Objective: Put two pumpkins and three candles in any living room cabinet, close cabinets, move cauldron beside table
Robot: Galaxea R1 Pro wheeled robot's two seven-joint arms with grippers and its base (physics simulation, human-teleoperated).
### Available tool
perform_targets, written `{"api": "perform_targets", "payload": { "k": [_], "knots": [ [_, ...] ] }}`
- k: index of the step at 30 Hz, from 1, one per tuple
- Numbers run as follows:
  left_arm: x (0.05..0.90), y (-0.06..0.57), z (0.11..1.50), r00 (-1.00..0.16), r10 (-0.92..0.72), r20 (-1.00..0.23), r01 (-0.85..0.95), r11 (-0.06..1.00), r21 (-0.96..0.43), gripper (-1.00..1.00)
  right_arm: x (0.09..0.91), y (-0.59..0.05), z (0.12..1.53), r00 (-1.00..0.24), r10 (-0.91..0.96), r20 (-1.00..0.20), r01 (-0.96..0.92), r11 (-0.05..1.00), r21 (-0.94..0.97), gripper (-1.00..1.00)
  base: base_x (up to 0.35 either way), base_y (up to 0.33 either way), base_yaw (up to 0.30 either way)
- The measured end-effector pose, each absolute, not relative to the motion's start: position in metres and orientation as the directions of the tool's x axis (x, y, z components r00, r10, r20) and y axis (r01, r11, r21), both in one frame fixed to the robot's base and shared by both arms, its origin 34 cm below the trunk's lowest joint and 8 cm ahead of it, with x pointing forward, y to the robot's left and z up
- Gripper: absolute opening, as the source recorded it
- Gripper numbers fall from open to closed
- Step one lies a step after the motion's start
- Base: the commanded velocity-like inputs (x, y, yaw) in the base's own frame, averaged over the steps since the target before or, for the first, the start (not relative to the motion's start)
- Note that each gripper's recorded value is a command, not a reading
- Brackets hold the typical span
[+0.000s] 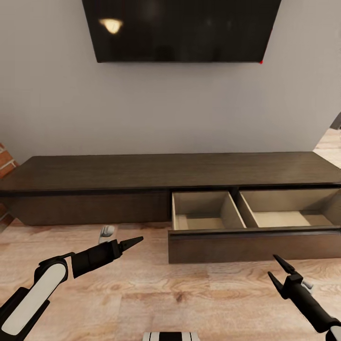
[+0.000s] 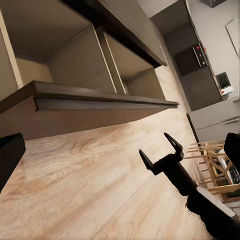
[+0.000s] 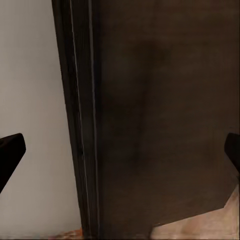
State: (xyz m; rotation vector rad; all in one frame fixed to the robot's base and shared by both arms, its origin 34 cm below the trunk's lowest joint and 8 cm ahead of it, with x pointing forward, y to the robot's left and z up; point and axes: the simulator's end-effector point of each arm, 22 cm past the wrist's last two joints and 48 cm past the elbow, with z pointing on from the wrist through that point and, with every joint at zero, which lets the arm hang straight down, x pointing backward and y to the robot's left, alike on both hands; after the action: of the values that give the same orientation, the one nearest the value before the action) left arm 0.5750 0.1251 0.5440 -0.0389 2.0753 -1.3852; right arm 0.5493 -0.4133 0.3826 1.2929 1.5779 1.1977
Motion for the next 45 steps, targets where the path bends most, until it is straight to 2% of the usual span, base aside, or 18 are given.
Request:
{"api": "perform_targets", "payload": {
  "k": [12,20,25,32,45],
  "knots": [
    [0.583,0.125,0.571,-0.798,-0.358,-0.485,0.311,0.445,-0.84,1.0,0.573,-0.41,0.433,-0.302,0.951,-0.071,0.275,0.158,0.948,1.0,0.0,0.0,0.0],
    [0.587,0.125,0.589,-0.798,-0.358,-0.485,0.311,0.445,-0.84,1.0,0.596,-0.382,0.465,-0.441,0.867,-0.232,0.362,0.408,0.838,1.0,0.0,0.0,0.0],
    [0.59,0.125,0.6,-0.798,-0.358,-0.485,0.31,0.446,-0.839,1.0,0.587,-0.365,0.463,-0.54,0.809,-0.234,0.439,0.508,0.742,1.0,0.0,0.0,0.0],
    [0.594,0.125,0.615,-0.798,-0.358,-0.485,0.31,0.447,-0.839,1.0,0.601,-0.346,0.503,-0.583,0.762,-0.281,0.385,0.564,0.73,1.0,0.0,0.0,0.0],
    [0.6,0.126,0.643,-0.799,-0.358,-0.484,0.308,0.449,-0.839,1.0,0.605,-0.319,0.528,-0.641,0.716,-0.277,0.35,0.594,0.724,1.0,0.0,0.0,0.0]
  ]
}}
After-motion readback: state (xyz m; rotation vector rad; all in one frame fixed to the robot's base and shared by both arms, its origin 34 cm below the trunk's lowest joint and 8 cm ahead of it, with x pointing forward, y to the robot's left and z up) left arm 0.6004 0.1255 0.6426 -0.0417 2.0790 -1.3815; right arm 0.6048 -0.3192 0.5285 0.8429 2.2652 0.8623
